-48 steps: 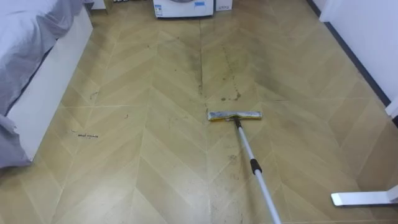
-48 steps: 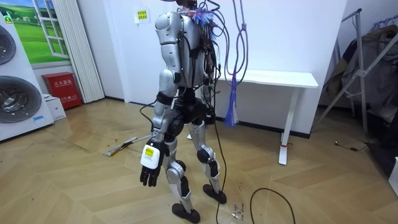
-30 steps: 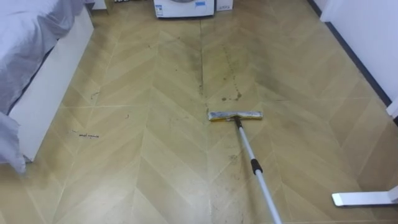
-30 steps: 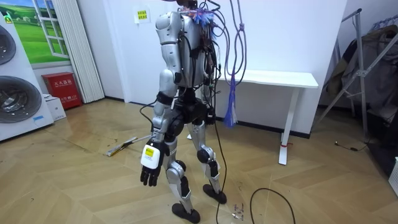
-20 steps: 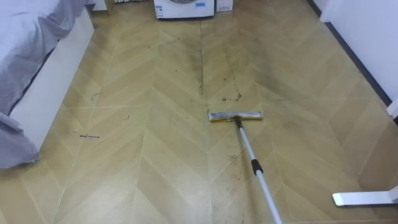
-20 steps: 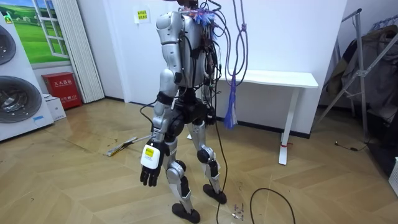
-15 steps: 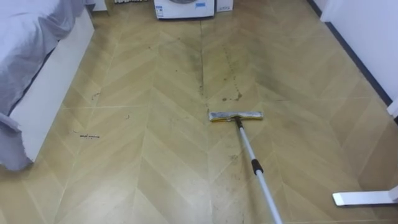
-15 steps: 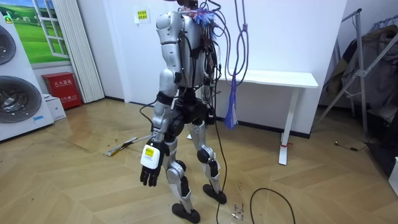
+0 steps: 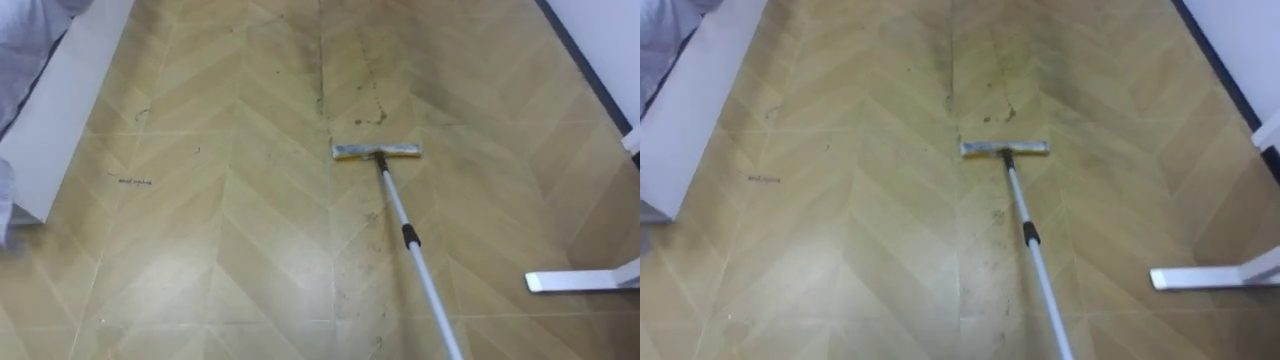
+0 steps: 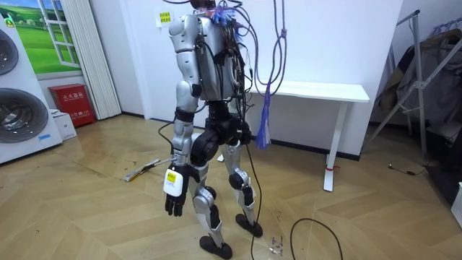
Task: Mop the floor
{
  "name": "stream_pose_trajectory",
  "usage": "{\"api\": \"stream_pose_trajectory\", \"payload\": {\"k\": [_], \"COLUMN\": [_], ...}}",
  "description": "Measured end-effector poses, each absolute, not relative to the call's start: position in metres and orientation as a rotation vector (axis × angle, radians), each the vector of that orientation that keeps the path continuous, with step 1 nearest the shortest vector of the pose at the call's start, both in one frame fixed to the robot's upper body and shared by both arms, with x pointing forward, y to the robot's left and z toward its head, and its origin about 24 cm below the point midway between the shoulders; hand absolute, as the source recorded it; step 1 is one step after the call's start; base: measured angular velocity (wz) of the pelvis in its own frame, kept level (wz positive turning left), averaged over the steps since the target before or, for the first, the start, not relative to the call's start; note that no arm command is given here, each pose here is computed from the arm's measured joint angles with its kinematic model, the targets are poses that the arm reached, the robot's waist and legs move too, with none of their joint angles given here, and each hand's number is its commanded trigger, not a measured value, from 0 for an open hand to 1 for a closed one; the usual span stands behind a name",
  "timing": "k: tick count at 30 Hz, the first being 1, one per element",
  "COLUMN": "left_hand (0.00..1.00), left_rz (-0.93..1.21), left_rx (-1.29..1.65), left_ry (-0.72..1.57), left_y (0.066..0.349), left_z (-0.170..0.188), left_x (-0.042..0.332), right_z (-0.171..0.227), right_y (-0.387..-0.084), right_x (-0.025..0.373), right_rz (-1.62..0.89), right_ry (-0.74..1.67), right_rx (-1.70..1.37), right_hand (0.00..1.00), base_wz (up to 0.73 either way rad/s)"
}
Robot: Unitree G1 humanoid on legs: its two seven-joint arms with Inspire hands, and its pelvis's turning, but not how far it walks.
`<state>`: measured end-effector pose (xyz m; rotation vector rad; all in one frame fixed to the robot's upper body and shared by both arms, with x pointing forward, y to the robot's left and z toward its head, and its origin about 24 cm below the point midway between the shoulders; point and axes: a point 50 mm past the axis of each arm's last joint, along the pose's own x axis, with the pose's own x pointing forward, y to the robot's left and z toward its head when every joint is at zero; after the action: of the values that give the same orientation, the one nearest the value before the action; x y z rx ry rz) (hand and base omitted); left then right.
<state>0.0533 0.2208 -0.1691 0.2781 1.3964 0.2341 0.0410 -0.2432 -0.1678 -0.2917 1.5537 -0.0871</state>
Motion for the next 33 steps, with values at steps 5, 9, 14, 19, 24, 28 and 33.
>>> {"api": "stream_pose_trajectory", "payload": {"k": [5,9,14,19,24,28,33], "left_hand": [0.00,0.00,0.00,0.00,0.00,0.00,0.00], "left_rz": [0.223,0.233,0.268,0.359,0.333,0.290,0.257], "left_rx": [0.282,0.312,0.309,0.211,0.184,0.182,0.202], "left_ry": [1.347,1.332,1.379,1.442,1.437,1.408,1.415], "left_y": [0.218,0.218,0.216,0.216,0.214,0.217,0.228], "left_z": [-0.168,-0.168,-0.170,-0.172,-0.173,-0.172,-0.170], "left_x": [0.063,0.065,0.060,0.039,0.033,0.041,0.054], "right_z": [-0.167,-0.168,-0.168,-0.165,-0.139,-0.129,-0.137], "right_y": [-0.243,-0.242,-0.245,-0.247,-0.261,-0.276,-0.303], "right_x": [0.050,0.050,0.046,0.065,0.149,0.162,0.107], "right_rz": [-0.153,-0.195,-0.257,-0.281,-0.215,-0.237,-0.310], "right_ry": [1.513,1.488,1.486,1.491,1.303,1.262,1.389], "right_rx": [-0.273,-0.278,-0.268,-0.231,-0.199,-0.188,-0.201], "right_hand": [1.00,1.00,1.00,1.00,1.00,1.00,1.00], "base_wz": [0.09,0.22,0.13,-0.04,-0.23,0.11,0.12]}}
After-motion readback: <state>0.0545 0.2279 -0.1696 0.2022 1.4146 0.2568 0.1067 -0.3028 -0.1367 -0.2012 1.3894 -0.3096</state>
